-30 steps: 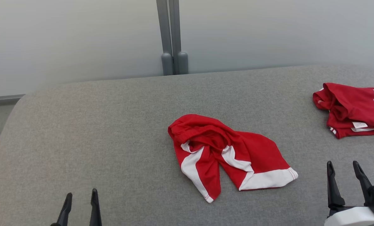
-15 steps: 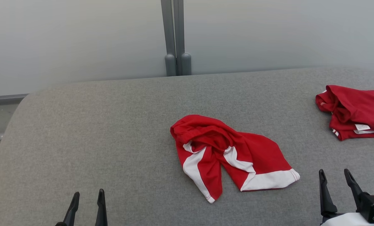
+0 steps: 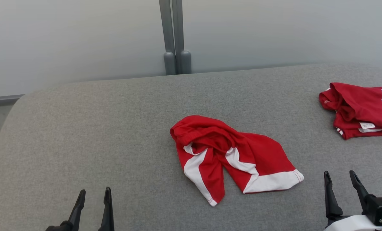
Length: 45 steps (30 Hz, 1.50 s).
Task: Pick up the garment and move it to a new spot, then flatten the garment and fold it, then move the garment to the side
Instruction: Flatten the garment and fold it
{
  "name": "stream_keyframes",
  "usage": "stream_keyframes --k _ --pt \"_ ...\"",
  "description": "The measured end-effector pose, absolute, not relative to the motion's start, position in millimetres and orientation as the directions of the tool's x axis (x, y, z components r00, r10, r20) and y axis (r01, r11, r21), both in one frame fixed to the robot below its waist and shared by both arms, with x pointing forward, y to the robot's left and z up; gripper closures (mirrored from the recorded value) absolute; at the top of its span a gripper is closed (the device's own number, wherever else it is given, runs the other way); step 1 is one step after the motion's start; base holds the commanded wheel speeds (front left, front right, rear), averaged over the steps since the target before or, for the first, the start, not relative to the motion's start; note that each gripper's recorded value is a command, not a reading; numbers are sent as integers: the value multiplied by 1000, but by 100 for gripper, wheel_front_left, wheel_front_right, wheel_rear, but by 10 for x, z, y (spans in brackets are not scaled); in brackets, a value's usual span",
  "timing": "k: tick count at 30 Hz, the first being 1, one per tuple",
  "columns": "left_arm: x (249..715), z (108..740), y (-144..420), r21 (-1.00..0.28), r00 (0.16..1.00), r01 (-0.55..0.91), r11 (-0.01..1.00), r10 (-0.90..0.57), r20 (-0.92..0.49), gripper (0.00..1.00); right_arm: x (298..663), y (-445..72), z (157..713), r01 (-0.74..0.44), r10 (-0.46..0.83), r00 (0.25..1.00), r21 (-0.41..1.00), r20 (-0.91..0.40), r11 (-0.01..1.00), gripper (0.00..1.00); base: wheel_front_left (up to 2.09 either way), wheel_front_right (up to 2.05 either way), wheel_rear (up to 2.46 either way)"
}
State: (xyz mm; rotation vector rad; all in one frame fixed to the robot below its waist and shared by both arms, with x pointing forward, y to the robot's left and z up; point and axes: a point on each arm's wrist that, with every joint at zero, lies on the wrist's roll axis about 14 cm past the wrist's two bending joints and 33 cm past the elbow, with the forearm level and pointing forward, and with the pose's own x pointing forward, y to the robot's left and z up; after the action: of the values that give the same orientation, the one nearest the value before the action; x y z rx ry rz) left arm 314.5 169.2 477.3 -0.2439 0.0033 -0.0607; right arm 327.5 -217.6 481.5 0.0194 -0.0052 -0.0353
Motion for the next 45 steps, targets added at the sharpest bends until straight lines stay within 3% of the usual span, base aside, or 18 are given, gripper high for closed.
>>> stream_keyframes --k 9,16,21,27,41,42,44,45 --pt "3371 5032 1172 -230 972 231 945 -217 87 0 3422 -2147 4899 -2 2 1000 -5 27 1000 0 0 0 0" --pt "3641 5065 71 -225 838 541 811 -541 67 0 3781 -2011 4447 -91 87 985 -20 -151 996 0 0 0 0" --pt "3735 4746 -383 -238 729 647 724 -679 -84 0 3860 -1794 3977 -167 161 927 12 -339 986 0 0 0 0" --pt "3819 4512 -628 -268 668 674 688 -723 -176 0 3844 -1814 3760 -185 178 899 22 -400 983 0 0 0 0" --pt "4059 4288 -917 -240 604 716 656 -754 -259 0 3884 -1837 3676 -185 185 897 38 -402 982 0 0 0 0" --pt "4071 4166 -914 -235 595 712 661 -747 -298 31 3896 -1822 3665 -189 190 896 43 -401 981 0 0 0 0" --pt "4084 4118 -892 -237 599 702 671 -737 -314 56 3896 -1803 3658 -193 196 894 48 -402 980 0 0 0 0" --pt "4080 4095 -883 -239 598 700 673 -735 -320 62 3897 -1786 3655 -196 201 893 52 -403 979 0 0 0 0"
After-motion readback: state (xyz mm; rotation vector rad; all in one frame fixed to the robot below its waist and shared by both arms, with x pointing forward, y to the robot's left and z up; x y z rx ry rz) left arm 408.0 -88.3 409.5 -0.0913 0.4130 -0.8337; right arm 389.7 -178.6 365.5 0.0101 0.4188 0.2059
